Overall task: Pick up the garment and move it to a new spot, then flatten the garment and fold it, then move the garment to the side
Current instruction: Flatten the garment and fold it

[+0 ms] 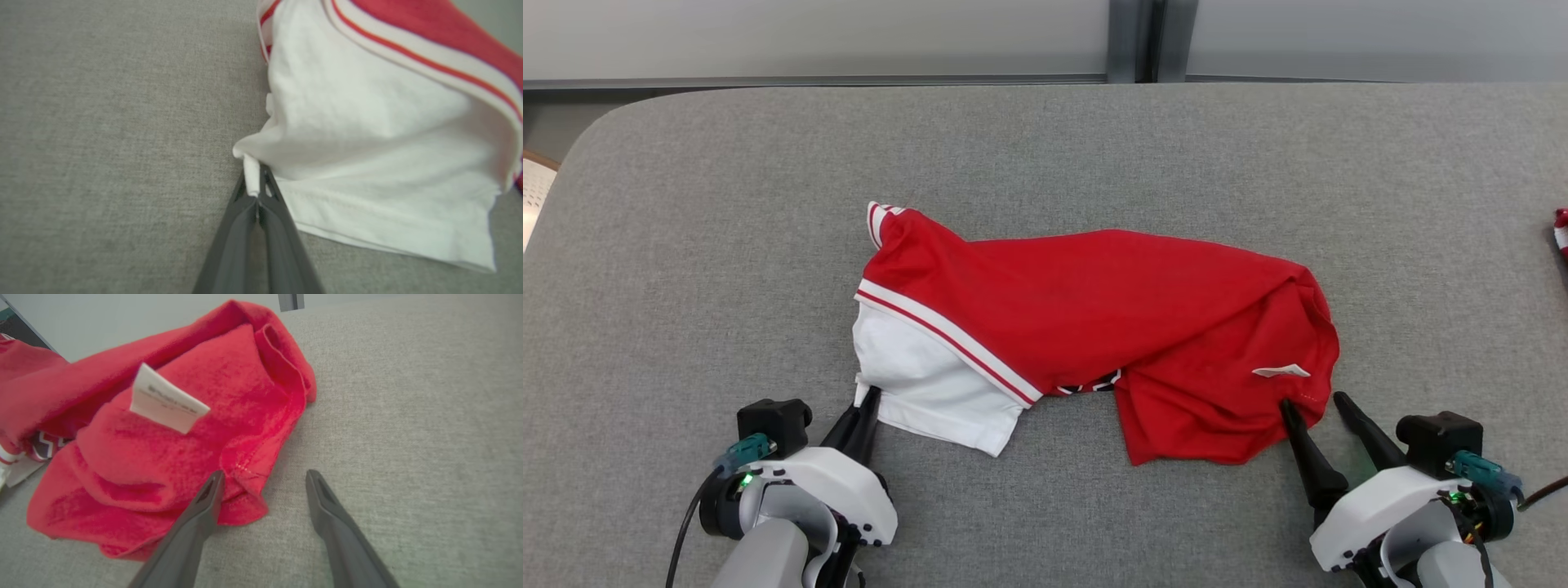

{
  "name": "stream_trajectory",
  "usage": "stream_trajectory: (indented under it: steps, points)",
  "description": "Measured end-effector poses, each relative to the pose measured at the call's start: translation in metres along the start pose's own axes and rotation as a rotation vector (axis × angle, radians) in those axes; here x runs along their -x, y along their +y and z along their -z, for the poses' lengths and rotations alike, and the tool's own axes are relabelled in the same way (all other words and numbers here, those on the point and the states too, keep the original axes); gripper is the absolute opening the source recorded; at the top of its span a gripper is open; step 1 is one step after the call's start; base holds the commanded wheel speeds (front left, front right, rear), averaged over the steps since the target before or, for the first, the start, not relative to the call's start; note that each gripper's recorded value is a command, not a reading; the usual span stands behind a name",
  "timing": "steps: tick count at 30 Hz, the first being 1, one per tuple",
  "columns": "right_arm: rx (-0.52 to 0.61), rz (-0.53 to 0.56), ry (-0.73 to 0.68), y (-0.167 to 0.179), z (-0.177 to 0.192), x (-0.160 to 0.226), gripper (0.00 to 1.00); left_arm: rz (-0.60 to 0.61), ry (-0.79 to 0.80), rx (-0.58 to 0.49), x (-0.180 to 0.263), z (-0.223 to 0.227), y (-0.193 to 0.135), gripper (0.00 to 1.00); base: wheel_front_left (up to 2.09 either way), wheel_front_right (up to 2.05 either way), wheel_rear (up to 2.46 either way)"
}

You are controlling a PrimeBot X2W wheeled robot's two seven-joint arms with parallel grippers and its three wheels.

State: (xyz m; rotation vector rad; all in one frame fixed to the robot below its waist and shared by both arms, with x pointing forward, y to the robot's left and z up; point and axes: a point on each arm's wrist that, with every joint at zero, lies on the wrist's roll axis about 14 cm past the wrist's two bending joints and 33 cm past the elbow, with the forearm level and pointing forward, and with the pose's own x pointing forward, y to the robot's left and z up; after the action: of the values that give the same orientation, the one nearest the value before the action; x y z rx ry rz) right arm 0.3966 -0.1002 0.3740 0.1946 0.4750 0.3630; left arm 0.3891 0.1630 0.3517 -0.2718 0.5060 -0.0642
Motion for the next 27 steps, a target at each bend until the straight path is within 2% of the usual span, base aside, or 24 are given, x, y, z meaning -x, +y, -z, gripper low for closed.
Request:
stream_trajectory:
  steps: [1, 2, 3, 4, 10, 15, 21, 27]
  points:
    - [-0.002, -0.003, 0.005, 0.001, 0.002, -0.002, 0.46, -0.003, -0.008, 0.007, 0.000, -0.001, 0.001, 0.00, 0.00, 0.00, 0.00]
    - [-0.006, -0.008, 0.005, 0.001, 0.003, -0.003, 0.15, -0.003, -0.020, 0.008, 0.000, -0.002, 0.001, 0.00, 0.00, 0.00, 0.00]
    - [-0.009, -0.013, -0.004, 0.003, 0.001, -0.004, 0.15, -0.003, -0.035, 0.008, 0.000, -0.005, 0.001, 0.00, 0.00, 0.00, 0.00]
    - [-0.011, -0.019, -0.028, 0.004, -0.003, -0.004, 0.00, -0.005, -0.058, 0.012, 0.001, -0.010, 0.002, 0.00, 0.00, 0.00, 0.00]
    - [0.022, -0.019, -0.177, -0.004, -0.041, 0.001, 0.00, 0.013, -0.236, -0.006, 0.006, -0.060, 0.001, 0.00, 0.00, 0.00, 0.00]
    - [0.087, -0.017, -0.335, -0.008, -0.092, 0.016, 0.00, 0.059, -0.469, -0.057, 0.026, -0.133, -0.016, 0.00, 0.00, 0.00, 0.00]
    - [0.193, 0.012, -0.557, -0.013, -0.164, 0.051, 0.00, 0.152, -0.795, -0.108, 0.077, -0.228, -0.056, 0.00, 0.00, 0.00, 0.00]
    - [0.300, 0.046, -0.779, -0.005, -0.233, 0.102, 0.00, 0.244, -1.066, -0.174, 0.142, -0.309, -0.095, 0.00, 0.00, 0.00, 0.00]
